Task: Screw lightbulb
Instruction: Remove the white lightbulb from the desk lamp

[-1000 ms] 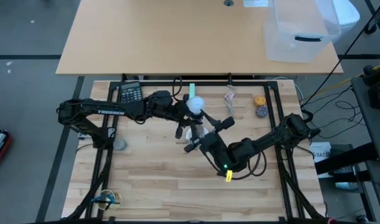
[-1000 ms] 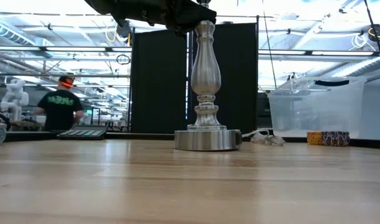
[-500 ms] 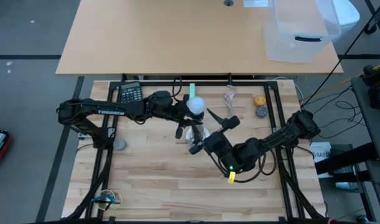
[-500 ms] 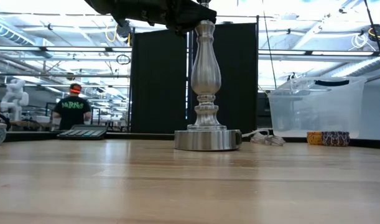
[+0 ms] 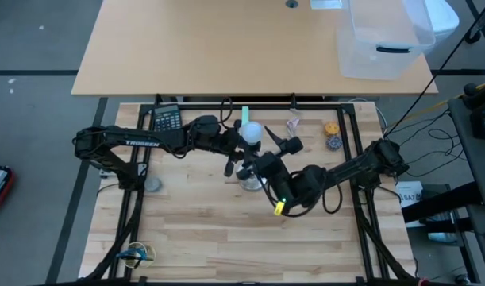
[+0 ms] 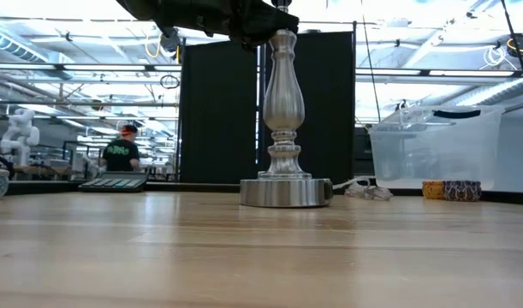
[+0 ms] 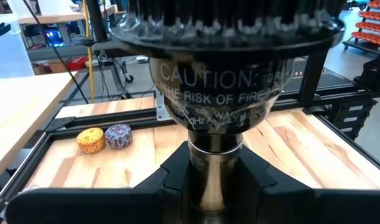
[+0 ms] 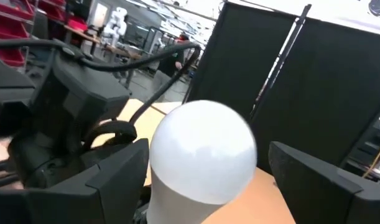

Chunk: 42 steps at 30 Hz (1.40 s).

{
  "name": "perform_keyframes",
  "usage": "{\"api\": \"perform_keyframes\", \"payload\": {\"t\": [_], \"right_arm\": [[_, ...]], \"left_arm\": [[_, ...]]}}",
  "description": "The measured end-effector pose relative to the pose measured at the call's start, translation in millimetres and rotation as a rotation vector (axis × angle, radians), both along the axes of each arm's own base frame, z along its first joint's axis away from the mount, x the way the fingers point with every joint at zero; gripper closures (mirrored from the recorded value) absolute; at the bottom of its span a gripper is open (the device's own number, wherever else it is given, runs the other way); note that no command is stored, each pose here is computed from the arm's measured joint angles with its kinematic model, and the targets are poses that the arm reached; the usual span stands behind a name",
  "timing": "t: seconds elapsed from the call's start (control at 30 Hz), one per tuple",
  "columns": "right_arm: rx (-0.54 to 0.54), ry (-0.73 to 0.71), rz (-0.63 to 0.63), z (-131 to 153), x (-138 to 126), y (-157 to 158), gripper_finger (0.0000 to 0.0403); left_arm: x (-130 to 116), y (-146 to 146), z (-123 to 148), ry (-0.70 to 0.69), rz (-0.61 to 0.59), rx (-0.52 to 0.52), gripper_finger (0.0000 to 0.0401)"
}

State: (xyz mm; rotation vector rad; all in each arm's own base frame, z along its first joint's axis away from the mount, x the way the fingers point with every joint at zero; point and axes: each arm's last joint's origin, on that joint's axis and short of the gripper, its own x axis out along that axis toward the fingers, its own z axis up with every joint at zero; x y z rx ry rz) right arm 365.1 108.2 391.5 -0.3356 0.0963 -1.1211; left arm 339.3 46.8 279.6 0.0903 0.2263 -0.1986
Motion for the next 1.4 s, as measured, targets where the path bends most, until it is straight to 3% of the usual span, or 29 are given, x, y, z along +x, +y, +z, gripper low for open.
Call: {"api": "perform_keyframes", "payload": {"t": [0.53,0.73,0.87,1.4], "right_arm": [[0.051,-0.045,-0.064,-5,9,-19,0.0091],[0.046,-0.048,-0.055,-6,10,-19,0.0128],[0.035,-0.042,-0.042,-7,11,-18,0.0153],[-0.057,0.081,0.016,-8,12,-9,0.0152]], "left_arm": [[0,1,0,-0.003,0.028,0.005,0.0328],[0,1,0,-0.003,0.035,0.008,0.0328],[0,1,0,-0.002,0.035,0.010,0.0328],[0,-1,-1,0.000,-0.035,0.023,0.0328]]}}
